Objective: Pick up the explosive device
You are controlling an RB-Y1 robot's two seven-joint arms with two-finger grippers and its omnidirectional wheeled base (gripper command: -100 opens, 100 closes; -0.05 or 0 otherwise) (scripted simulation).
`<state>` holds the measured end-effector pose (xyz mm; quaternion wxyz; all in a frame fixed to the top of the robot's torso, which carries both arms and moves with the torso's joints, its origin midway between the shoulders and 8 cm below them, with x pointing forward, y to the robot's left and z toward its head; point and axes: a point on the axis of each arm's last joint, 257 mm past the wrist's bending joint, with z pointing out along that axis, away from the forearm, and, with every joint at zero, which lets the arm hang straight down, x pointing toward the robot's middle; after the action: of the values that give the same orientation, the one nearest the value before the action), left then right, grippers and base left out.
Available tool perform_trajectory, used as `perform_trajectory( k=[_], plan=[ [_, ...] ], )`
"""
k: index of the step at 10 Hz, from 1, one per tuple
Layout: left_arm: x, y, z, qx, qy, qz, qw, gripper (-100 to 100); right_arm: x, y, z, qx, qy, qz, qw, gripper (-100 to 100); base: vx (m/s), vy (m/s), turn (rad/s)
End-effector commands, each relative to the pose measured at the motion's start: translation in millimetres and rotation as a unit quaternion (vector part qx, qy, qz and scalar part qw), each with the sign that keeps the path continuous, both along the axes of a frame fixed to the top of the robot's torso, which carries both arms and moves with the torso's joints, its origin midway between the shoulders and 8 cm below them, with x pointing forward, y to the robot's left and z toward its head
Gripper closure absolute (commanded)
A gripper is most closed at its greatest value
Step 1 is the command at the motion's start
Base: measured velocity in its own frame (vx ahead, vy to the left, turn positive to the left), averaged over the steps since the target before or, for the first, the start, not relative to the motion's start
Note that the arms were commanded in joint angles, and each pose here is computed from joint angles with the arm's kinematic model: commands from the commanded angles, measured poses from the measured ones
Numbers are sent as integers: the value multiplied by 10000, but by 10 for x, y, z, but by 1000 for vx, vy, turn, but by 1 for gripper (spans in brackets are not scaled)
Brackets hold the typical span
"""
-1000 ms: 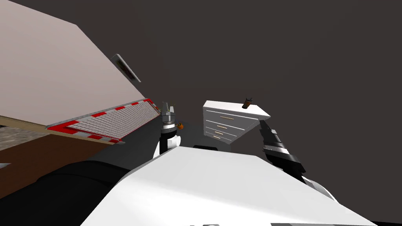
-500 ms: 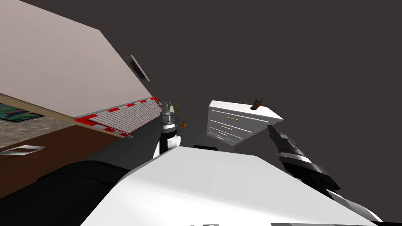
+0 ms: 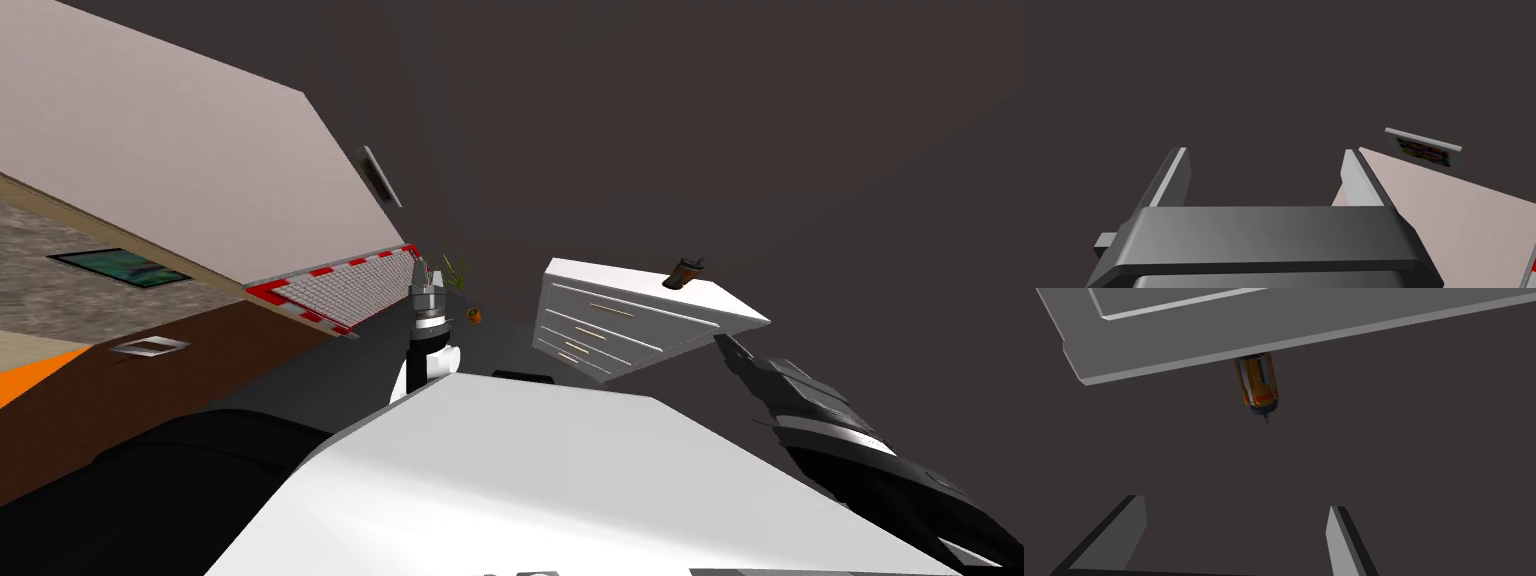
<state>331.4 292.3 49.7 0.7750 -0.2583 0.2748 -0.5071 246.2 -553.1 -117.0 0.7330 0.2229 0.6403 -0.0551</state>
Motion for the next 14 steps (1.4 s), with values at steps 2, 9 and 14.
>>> perform_trajectory(
  k=[2, 9, 14],
  plan=[
    [0, 0, 0, 0, 0, 0, 10000, 0, -191, -336, 25, -639, 493, -320, 9962, -100, 71, 22, 178],
    [0, 1, 0, 1, 1, 1, 10000, 0, -435, -1037, 371, -2155, 1467, -832, 9618, -100, 112, -54, 182],
    [-1, 1, -1, 3, 2, 2, 10000, 0, -450, -1190, 523, -2522, 1629, -929, 9493, -100, 149, -135, 129]
  ],
)
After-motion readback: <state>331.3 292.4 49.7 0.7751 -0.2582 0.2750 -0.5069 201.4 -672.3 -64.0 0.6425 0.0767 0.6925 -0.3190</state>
